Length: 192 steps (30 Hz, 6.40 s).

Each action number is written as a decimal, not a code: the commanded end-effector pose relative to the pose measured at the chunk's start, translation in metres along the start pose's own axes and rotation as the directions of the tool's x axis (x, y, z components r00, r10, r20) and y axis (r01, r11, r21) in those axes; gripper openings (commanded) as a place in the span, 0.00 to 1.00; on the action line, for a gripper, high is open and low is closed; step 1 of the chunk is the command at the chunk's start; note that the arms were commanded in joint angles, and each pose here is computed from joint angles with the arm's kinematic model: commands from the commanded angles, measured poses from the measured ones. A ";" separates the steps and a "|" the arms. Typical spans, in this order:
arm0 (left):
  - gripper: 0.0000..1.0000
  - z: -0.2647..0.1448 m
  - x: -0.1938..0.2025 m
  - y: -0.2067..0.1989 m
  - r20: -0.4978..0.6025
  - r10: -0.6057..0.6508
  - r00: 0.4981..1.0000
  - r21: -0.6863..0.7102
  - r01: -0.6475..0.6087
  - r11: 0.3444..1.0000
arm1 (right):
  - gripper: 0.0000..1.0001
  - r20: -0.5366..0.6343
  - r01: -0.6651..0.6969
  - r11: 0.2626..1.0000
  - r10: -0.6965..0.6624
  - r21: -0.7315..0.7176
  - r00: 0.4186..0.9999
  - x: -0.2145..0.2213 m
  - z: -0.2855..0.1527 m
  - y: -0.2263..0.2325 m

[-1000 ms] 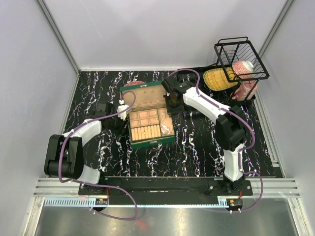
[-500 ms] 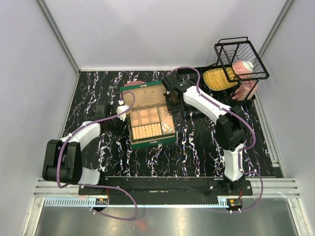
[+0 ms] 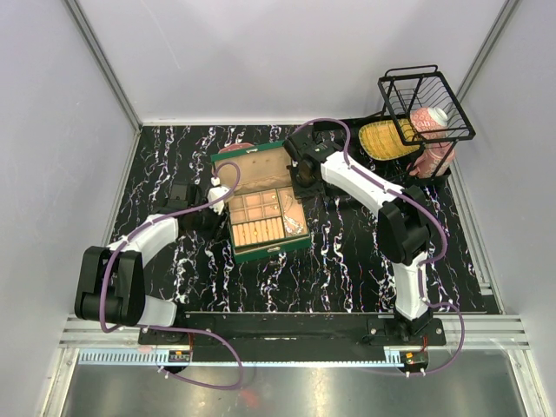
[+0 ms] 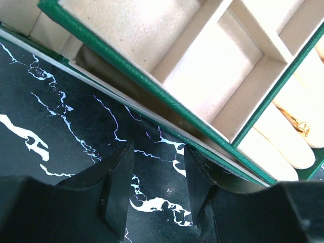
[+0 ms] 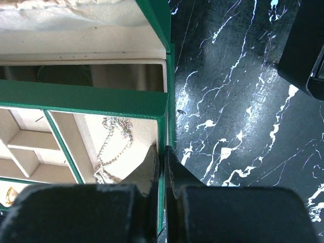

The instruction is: Organize the mixed jewelry

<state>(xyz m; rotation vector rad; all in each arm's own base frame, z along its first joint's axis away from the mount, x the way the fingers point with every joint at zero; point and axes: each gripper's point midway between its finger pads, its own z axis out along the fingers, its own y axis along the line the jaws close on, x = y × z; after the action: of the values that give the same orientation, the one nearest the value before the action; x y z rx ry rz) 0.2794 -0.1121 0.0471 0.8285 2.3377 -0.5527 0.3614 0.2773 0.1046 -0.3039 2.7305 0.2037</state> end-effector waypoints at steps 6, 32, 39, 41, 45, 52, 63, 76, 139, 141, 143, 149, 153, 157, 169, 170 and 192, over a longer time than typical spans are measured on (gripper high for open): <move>0.47 -0.002 -0.022 -0.008 0.095 0.044 0.995 0.025 -0.046 0.999 | 0.00 0.049 0.046 0.997 -0.043 -0.062 0.998 -0.013 -0.009 0.023; 0.49 -0.035 -0.043 0.004 0.207 0.087 0.974 -0.086 -0.071 0.994 | 0.00 -0.003 0.151 0.985 -0.152 -0.078 0.988 -0.002 0.001 0.021; 0.50 -0.042 -0.045 0.009 0.217 0.091 0.972 -0.109 -0.068 0.992 | 0.00 -0.028 0.160 0.984 -0.162 -0.073 0.986 0.008 0.007 0.018; 0.50 -0.044 -0.046 0.009 0.216 0.091 0.972 -0.112 -0.068 0.991 | 0.00 -0.042 0.174 0.980 -0.178 -0.099 0.983 0.012 0.008 0.022; 0.50 -0.048 -0.049 0.013 0.224 0.097 0.970 -0.130 -0.069 0.989 | 0.00 -0.046 0.181 0.978 -0.186 -0.102 0.981 0.014 0.010 0.022; 0.50 -0.052 -0.050 0.015 0.219 0.110 0.970 -0.150 -0.078 0.986 | 0.00 -0.078 0.201 0.973 -0.210 -0.113 0.975 0.025 0.017 0.023; 0.50 -0.054 -0.052 0.016 0.223 0.112 0.968 -0.156 -0.078 0.985 | 0.00 -0.070 0.218 0.970 -0.226 -0.107 0.972 0.030 0.017 0.023; 0.50 -0.054 -0.049 0.016 0.216 0.109 0.970 -0.156 -0.076 0.985 | 0.19 -0.032 0.215 0.969 -0.220 -0.122 0.975 0.020 0.007 0.031; 0.98 -0.097 -0.182 0.067 0.579 0.068 0.812 -0.075 -0.031 0.997 | 1.00 0.331 0.405 0.914 -0.380 -0.008 0.864 -0.007 -0.128 -0.021; 0.99 -0.091 -0.187 0.066 0.583 0.064 0.810 -0.030 -0.057 0.998 | 1.00 0.330 0.398 0.917 -0.373 -0.008 0.867 -0.007 -0.128 -0.025; 0.99 -0.087 -0.192 0.063 0.588 0.045 0.808 0.015 -0.067 0.998 | 1.00 0.325 0.394 0.919 -0.372 -0.002 0.869 -0.006 -0.126 -0.030; 0.99 -0.083 -0.201 0.046 0.596 -0.001 0.803 0.165 -0.121 0.979 | 1.00 0.323 0.373 0.928 -0.351 -0.008 0.879 -0.005 -0.125 -0.040; 0.99 -0.079 -0.205 0.025 0.590 0.007 0.807 0.215 -0.166 0.962 | 1.00 0.323 0.369 0.929 -0.345 -0.015 0.881 -0.005 -0.125 -0.041; 0.99 -0.079 -0.197 0.005 0.576 0.017 0.817 0.238 -0.187 0.953 | 1.00 0.322 0.359 0.933 -0.334 -0.019 0.886 -0.005 -0.127 -0.046; 0.99 -0.117 -0.148 -0.051 0.562 0.087 0.823 0.207 -0.242 0.948 | 1.00 0.352 0.335 0.942 -0.307 -0.019 0.884 -0.006 -0.137 -0.055; 0.99 -0.117 -0.139 -0.056 0.550 0.083 0.831 0.215 -0.237 0.947 | 1.00 0.350 0.331 0.943 -0.304 -0.020 0.886 -0.005 -0.136 -0.056; 0.99 -0.051 -0.152 -0.077 0.400 0.272 0.875 0.021 -0.305 0.952 | 1.00 0.429 0.241 0.971 -0.222 0.011 0.875 -0.012 -0.165 -0.092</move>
<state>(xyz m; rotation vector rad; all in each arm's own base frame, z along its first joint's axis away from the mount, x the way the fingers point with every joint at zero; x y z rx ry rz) 0.2679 -0.1972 0.1983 0.9729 1.8033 -0.8205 0.3305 0.1680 0.2293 -0.5760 2.3101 0.2354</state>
